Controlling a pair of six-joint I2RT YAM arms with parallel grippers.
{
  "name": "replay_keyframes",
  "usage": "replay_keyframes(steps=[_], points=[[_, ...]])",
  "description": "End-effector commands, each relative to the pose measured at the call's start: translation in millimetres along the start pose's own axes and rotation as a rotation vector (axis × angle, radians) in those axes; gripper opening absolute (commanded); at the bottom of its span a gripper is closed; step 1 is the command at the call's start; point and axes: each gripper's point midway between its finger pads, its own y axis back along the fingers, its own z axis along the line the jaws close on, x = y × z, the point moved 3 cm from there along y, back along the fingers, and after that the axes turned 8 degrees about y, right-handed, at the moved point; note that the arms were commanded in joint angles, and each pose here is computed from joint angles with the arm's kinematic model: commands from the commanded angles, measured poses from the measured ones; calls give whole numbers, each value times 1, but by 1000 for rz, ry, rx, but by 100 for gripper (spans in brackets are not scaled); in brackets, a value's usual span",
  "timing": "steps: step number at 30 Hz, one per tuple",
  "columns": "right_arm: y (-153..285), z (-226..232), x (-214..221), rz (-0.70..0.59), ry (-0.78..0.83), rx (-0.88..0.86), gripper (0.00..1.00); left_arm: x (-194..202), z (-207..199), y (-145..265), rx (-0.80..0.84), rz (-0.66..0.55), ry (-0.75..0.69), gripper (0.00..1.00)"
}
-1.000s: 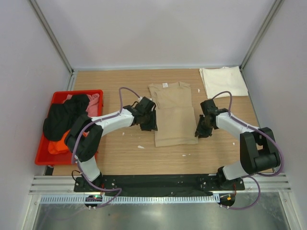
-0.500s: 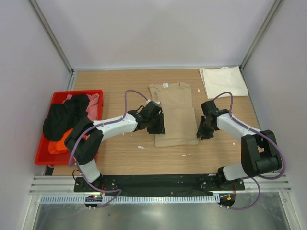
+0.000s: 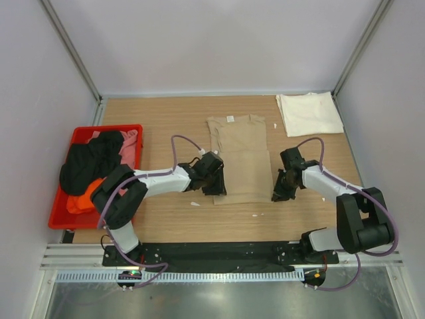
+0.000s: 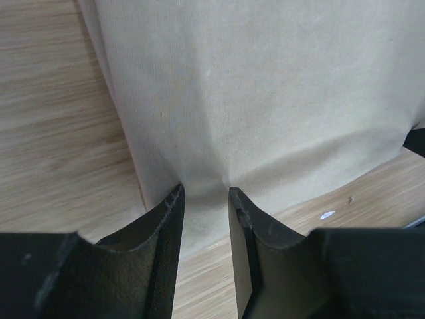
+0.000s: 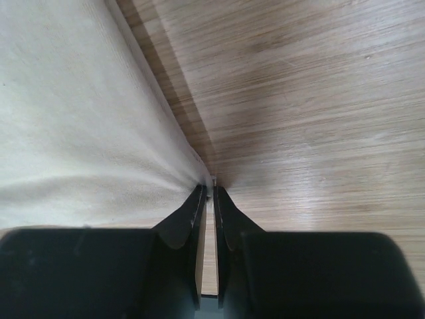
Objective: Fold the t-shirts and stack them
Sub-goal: Fold the tshirt
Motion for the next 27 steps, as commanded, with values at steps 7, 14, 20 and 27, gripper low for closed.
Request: replay_keyframes(steps=[7,14,20,27], points=[[15,2,9,-36,-42,-21,23,32,62,19,-203,-29,3,36],[44,24,-14,-112,-20,-111,29,30,52,49,-138,-78,3,43],[51,54,-61,-169,80,-188,33,7,31,78,-121,-121,-77,52],[31,75,-95,-178,168,-243,37,3,42,86,-61,-84,-54,56]])
